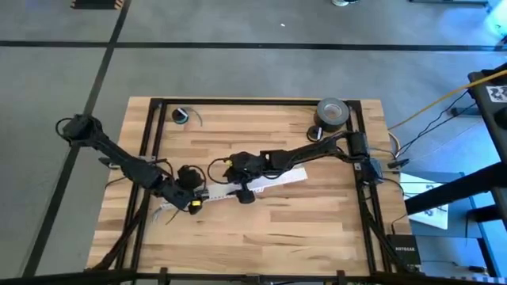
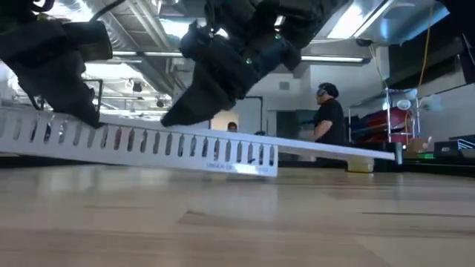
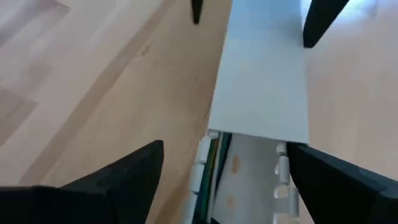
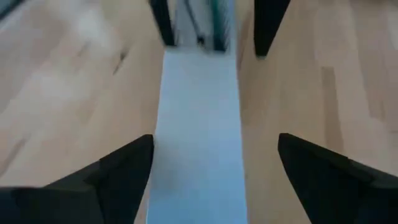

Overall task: Ziptie cables
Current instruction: Close the white cable duct

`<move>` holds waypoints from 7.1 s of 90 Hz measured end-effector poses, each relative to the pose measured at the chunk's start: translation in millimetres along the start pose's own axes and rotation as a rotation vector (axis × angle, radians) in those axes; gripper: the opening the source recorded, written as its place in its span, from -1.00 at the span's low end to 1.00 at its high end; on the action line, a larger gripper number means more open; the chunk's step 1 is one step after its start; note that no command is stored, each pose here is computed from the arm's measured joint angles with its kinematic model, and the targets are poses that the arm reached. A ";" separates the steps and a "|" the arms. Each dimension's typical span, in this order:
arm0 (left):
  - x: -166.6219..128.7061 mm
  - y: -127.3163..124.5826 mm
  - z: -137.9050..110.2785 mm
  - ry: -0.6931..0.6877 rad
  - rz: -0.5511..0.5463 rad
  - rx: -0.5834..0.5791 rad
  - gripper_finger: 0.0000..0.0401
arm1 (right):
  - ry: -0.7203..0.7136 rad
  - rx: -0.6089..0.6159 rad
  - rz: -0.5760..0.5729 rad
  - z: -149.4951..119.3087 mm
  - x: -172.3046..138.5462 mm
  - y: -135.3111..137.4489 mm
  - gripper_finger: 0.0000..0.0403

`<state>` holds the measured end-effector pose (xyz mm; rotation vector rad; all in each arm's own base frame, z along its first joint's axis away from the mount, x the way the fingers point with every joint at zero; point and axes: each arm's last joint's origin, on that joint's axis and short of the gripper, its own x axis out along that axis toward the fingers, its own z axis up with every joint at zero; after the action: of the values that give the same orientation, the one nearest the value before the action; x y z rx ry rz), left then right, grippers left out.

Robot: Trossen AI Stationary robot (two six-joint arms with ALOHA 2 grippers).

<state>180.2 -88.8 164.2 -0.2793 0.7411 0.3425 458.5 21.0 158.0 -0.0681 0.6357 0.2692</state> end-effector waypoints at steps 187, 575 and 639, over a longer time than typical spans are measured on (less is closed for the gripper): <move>32.4 -6.5 -4.4 -0.017 0.065 -0.027 0.60 | -0.048 0.178 -0.122 -7.7 26.6 31.4 0.64; 12.9 -5.8 23.3 -0.062 -0.138 0.138 0.53 | 0.160 0.136 -0.053 9.9 43.1 31.8 0.37; 15.7 -2.0 26.8 -0.068 -0.123 0.080 0.53 | 0.160 0.126 -0.053 9.6 43.0 31.1 0.37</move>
<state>208.0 -77.6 172.5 -0.2356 0.6653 0.2044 488.9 62.1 140.8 0.0150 0.8070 0.1734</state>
